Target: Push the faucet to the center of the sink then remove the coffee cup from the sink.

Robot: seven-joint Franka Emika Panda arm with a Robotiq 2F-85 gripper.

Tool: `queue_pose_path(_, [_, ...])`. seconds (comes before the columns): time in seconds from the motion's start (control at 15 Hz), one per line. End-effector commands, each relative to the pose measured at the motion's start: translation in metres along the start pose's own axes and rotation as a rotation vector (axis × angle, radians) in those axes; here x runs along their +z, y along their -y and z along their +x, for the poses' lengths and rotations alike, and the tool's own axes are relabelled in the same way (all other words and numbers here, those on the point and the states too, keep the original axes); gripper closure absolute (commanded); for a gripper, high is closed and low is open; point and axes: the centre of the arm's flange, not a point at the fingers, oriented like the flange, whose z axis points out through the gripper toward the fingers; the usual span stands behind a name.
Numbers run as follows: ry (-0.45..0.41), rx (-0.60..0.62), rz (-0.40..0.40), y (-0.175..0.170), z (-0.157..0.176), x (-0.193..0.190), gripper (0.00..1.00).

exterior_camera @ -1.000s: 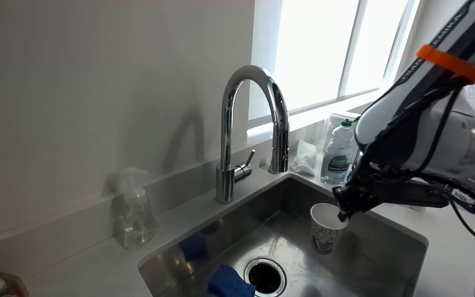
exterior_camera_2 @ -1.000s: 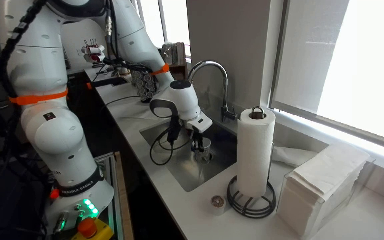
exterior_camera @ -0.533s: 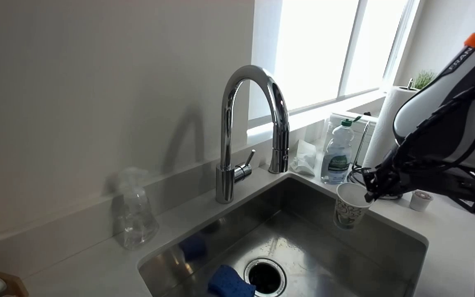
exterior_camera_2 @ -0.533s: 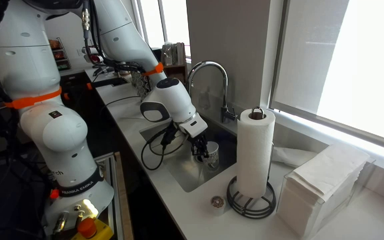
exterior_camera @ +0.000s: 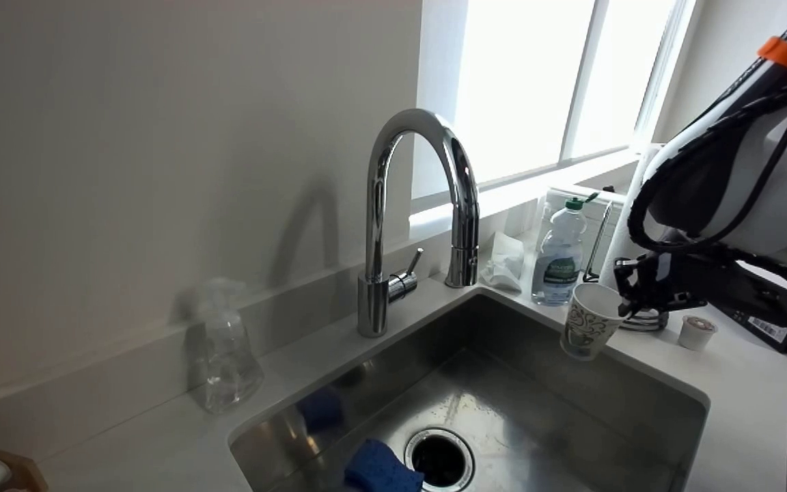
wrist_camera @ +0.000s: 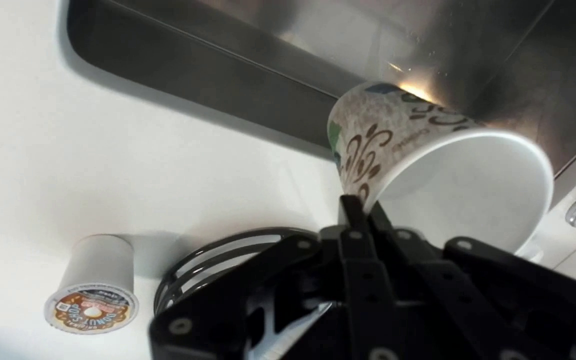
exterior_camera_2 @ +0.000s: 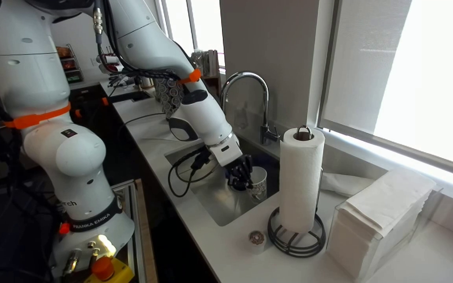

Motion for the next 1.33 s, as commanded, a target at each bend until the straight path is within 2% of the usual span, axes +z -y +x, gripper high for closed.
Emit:
queue_pose_path(0.0, [-0.018, 0.088, -0.009, 0.004, -0.006, -0.076, 0.99])
queue_pose_path(0.27, [-0.024, 0.129, -0.004, 0.005, -0.007, -0.078, 0.99])
queue_pose_path(0.47, [-0.015, 0.089, 0.023, 0.009, -0.008, -0.080, 0.99])
queue_pose_path(0.53, [-0.012, 0.105, 0.008, -0.002, -0.011, -0.007, 0.96])
queue_pose_path(0.93, [0.008, 0.060, 0.025, 0.006, -0.013, -0.016, 0.99])
queue_pose_path(1.07, [0.028, 0.029, -0.001, 0.006, -0.013, -0.035, 0.99])
queue_pose_path(1.27, [0.031, 0.009, -0.037, 0.000, -0.013, -0.040, 0.99])
